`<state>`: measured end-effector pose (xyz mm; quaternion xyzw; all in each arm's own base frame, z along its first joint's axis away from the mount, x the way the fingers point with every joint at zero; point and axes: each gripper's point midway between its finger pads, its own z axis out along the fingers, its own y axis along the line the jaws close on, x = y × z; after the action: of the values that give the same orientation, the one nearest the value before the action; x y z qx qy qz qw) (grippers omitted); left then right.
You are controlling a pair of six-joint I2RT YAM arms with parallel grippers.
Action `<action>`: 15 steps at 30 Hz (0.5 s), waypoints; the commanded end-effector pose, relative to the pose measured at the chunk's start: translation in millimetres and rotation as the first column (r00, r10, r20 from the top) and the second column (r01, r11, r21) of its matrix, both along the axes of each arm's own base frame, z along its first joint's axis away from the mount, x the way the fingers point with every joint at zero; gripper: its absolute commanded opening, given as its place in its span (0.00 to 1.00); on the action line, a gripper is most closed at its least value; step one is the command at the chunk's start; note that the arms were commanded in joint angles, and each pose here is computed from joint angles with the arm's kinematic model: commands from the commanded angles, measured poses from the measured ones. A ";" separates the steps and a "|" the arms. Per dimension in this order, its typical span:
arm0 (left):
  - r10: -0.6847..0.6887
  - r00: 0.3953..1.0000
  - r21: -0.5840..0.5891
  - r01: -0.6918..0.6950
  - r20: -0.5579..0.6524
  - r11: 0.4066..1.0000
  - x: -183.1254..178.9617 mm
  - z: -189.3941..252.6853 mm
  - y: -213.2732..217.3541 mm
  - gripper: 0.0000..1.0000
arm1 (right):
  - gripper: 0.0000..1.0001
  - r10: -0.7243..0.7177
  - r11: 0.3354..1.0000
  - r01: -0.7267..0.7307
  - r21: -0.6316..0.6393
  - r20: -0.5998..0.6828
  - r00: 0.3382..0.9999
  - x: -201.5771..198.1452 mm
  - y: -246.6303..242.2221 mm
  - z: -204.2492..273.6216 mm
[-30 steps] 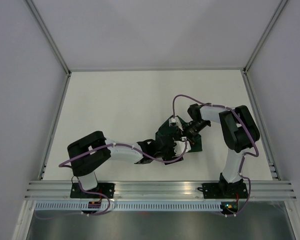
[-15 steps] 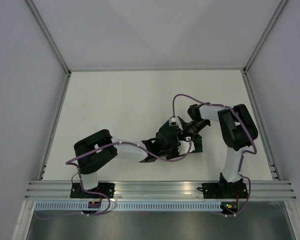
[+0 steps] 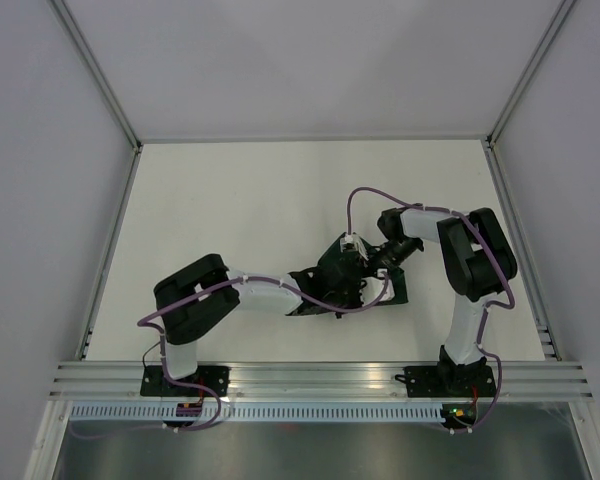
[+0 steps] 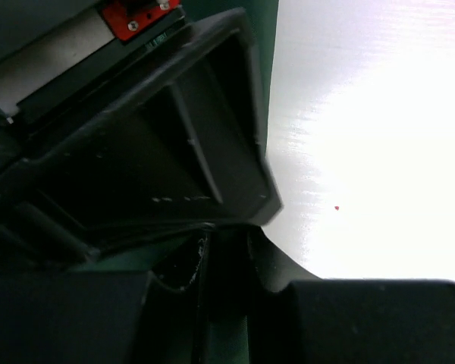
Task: Fold the napkin, place the utensils inside, and roll it up
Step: Roll the napkin with the utensil
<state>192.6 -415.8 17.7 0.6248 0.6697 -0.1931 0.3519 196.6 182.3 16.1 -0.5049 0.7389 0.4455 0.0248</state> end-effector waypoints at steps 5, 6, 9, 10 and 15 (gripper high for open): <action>-0.003 0.959 0.071 0.024 -0.285 0.997 -23.2 -43.6 23.3 0.02 | 0.55 0.025 0.999 -0.018 -0.044 0.180 0.983 36.4 -14.0 -7.0; 0.000 0.954 0.073 0.023 -0.299 0.997 -23.6 -44.2 23.6 0.02 | 0.57 0.011 0.999 -0.005 -0.038 0.181 0.983 38.4 -14.5 -2.4; 0.005 0.927 0.094 0.033 -0.375 0.995 -28.7 -49.8 29.7 0.02 | 0.58 -0.031 0.999 0.034 -0.013 0.200 0.979 48.3 -16.1 9.2; 0.009 0.920 0.096 0.031 -0.391 0.995 -27.3 -50.8 28.0 0.02 | 0.59 -0.049 0.999 0.051 -0.004 0.216 0.975 53.8 -17.5 14.3; 0.047 0.866 0.099 0.002 -0.498 0.995 -25.4 -52.4 32.7 0.02 | 0.62 -0.120 0.993 0.118 0.025 0.269 0.955 73.0 -25.0 30.7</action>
<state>202.1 -425.3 17.4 0.5898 0.6908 -0.3077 0.2832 236.6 158.3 27.1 -0.4948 0.7654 0.4028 0.0840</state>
